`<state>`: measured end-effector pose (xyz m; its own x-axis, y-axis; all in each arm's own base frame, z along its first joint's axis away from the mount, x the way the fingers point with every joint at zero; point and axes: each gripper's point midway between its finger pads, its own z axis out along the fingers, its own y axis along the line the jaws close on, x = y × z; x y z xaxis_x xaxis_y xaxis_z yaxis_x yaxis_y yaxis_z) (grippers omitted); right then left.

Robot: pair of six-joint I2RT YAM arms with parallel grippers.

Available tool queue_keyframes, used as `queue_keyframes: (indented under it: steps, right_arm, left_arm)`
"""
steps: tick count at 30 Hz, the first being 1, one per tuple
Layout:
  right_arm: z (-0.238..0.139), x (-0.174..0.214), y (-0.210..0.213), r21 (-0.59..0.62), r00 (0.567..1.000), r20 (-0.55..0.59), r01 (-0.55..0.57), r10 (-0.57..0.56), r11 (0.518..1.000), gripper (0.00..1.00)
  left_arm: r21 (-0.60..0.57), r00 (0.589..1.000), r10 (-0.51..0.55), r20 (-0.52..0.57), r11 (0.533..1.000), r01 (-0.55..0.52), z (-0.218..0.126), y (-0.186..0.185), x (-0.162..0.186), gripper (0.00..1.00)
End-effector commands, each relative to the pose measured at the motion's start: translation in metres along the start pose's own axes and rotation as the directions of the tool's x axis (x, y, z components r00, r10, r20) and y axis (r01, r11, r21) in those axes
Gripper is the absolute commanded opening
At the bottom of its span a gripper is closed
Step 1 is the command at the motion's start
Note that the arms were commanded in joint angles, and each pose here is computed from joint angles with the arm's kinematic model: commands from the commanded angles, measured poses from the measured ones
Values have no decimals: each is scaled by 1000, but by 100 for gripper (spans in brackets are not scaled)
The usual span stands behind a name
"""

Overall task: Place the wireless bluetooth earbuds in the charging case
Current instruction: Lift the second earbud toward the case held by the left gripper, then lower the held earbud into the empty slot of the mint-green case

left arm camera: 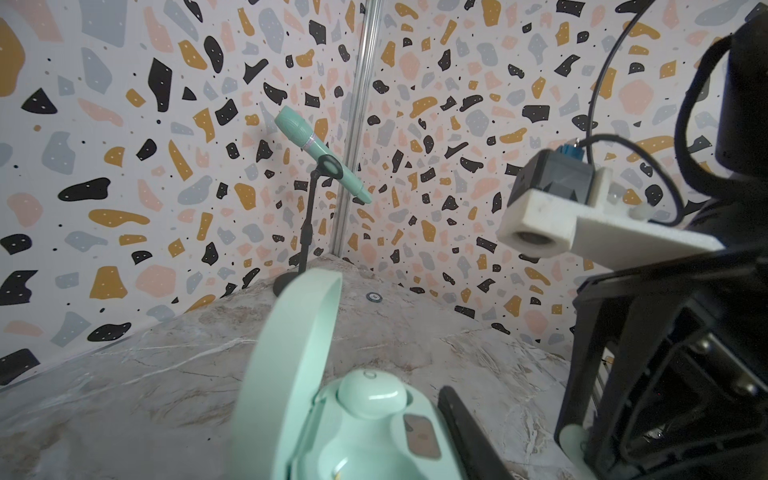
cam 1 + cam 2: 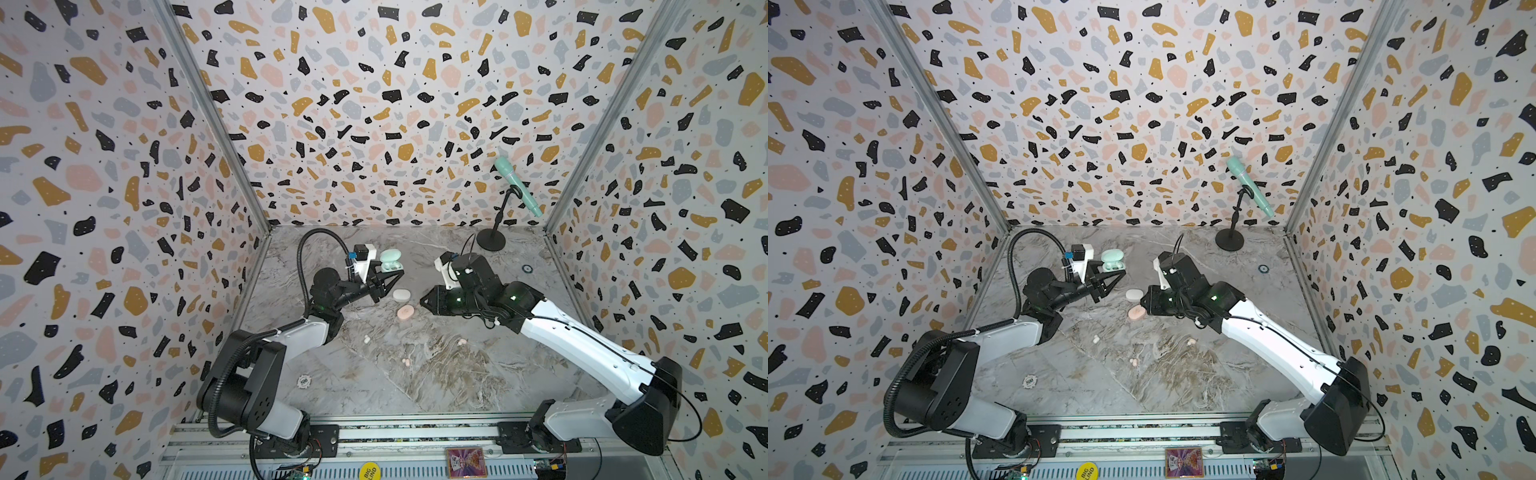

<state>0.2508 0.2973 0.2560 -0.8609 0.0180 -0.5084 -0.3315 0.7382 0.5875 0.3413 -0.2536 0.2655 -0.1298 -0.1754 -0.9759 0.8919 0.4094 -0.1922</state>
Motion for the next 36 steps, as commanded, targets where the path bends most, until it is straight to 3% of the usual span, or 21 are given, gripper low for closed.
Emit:
queue_keyframes:
  steps: [1, 18, 36]
  right_arm:
    - [-18, -8, 10, -63, 999, 33, 22, -20, 998, 17]
    - [-58, -48, 55, -228, 977, 201, 114, -68, 967, 18]
    - [-52, -57, 75, -275, 968, 226, 172, -110, 946, 19]
  left_arm:
    - [38, 997, 73, 41, 996, -75, 11, -10, -16, 37]
    - [163, 985, 156, 69, 973, -166, 24, -61, -6, 37]
    - [265, 986, 137, 90, 952, -156, 36, -93, -6, 37]
